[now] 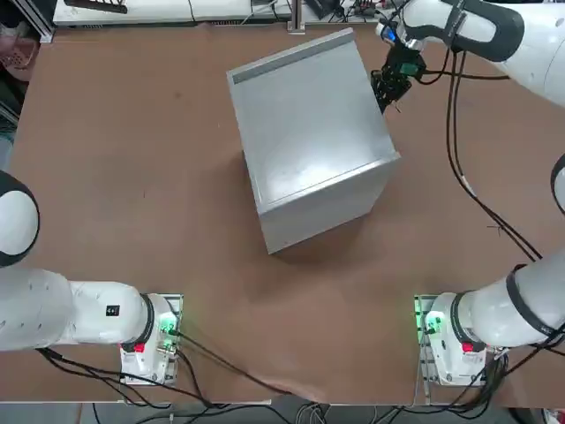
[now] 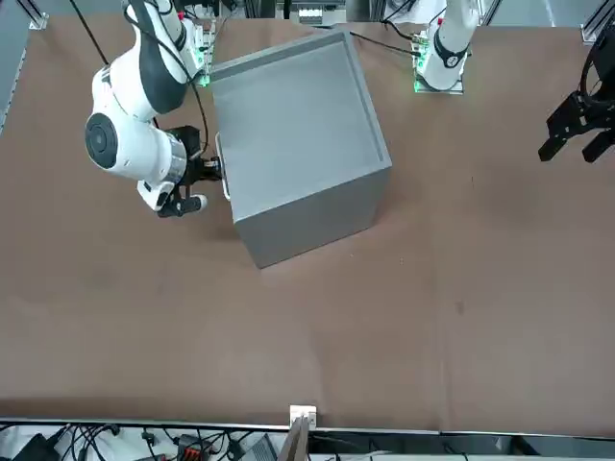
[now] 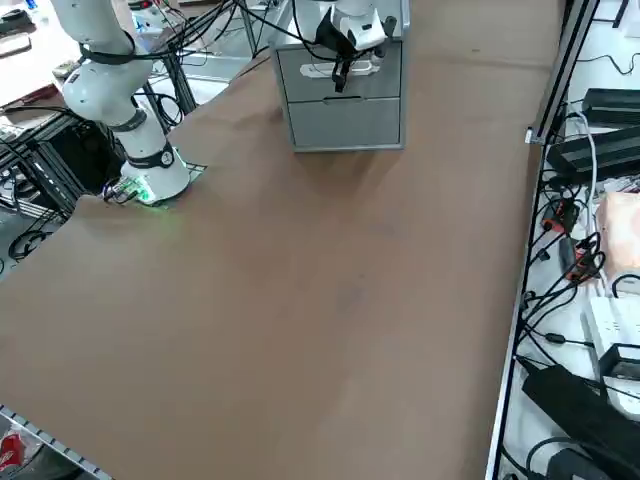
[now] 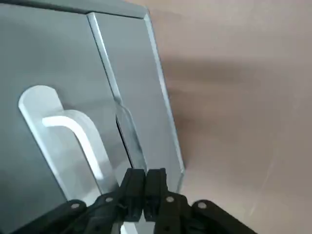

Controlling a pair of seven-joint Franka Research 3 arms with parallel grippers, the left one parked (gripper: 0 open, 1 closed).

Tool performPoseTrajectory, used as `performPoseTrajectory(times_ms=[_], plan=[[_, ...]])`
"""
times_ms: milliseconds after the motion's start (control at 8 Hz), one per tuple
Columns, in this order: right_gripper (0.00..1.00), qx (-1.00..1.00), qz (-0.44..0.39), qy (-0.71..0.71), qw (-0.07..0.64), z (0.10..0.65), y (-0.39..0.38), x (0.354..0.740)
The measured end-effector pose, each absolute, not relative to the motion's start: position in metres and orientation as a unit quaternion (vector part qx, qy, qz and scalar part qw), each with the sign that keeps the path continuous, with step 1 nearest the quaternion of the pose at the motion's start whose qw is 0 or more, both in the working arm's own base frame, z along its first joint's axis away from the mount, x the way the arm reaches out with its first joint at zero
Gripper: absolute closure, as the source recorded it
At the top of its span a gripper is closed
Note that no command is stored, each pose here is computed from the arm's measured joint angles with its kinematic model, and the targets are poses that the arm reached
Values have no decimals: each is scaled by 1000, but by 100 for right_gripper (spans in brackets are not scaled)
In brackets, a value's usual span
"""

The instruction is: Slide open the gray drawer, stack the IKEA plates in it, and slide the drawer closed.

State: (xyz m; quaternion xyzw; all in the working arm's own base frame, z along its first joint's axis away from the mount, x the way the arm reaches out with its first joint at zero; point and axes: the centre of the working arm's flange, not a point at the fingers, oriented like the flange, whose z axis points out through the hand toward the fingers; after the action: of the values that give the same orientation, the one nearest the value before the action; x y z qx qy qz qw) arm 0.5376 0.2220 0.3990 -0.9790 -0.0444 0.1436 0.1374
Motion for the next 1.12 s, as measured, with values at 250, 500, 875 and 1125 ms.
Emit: performPoseTrajectory(times_ms=[250, 500, 875, 1125], plan=[[99, -982, 130, -46, 133, 407, 219, 544], [97, -990, 83, -41, 104, 438, 188, 569], [69, -998, 17, -27, 45, 486, 126, 599], [29, -999, 22, -26, 33, 507, 112, 594]])
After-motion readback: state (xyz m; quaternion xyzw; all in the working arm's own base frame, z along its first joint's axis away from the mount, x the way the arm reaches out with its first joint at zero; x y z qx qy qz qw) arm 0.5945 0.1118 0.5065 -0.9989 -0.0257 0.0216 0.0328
